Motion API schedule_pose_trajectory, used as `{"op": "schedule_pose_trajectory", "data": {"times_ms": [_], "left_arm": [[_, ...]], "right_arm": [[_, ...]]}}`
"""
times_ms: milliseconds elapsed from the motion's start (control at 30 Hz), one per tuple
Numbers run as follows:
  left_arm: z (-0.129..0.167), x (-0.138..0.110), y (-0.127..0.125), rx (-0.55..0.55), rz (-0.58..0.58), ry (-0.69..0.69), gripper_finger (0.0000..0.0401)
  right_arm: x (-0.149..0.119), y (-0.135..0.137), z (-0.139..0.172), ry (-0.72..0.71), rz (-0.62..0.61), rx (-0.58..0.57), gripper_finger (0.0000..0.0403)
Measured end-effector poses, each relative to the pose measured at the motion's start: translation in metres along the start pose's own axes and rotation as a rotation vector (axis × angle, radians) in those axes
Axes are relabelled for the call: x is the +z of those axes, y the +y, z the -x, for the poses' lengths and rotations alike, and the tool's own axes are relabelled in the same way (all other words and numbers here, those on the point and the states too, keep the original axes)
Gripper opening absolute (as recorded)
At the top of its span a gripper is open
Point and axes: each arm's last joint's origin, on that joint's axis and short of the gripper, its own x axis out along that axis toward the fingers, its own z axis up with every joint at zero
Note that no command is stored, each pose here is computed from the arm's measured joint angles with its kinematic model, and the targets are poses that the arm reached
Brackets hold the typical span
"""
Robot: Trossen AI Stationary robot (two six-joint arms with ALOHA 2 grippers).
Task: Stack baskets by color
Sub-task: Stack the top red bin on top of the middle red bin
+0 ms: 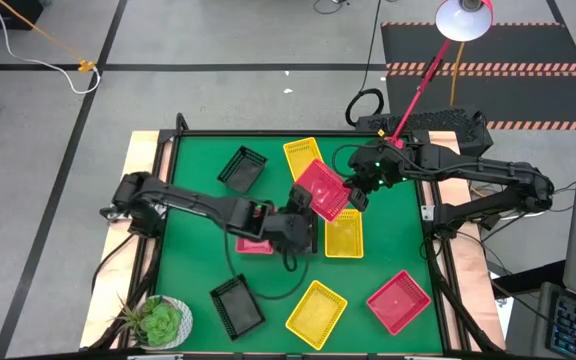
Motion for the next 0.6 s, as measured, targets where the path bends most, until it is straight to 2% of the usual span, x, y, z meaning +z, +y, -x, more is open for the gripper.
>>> {"op": "schedule_pose_trajectory", "data": {"times_ms": [133, 333, 600], "left_arm": [[-0.015, -0.006, 0.0, 0.022, -0.036, 0.075, 0.0189], [-0.022, -0.009, 0.002, 0.018, -0.059, 0.096, 0.0183], [-0.022, -0.01, 0.002, 0.017, -0.077, 0.096, 0.0109]], "right_arm": [[0.0, 0.0, 0.0, 0.0, 0.01, 0.0, 0.0002], [0.0, 0.0, 0.0, -0.005, 0.017, 0.002, 0.0002], [0.001, 0.0, 0.0, -0.009, 0.018, 0.003, 0.0002]]}}
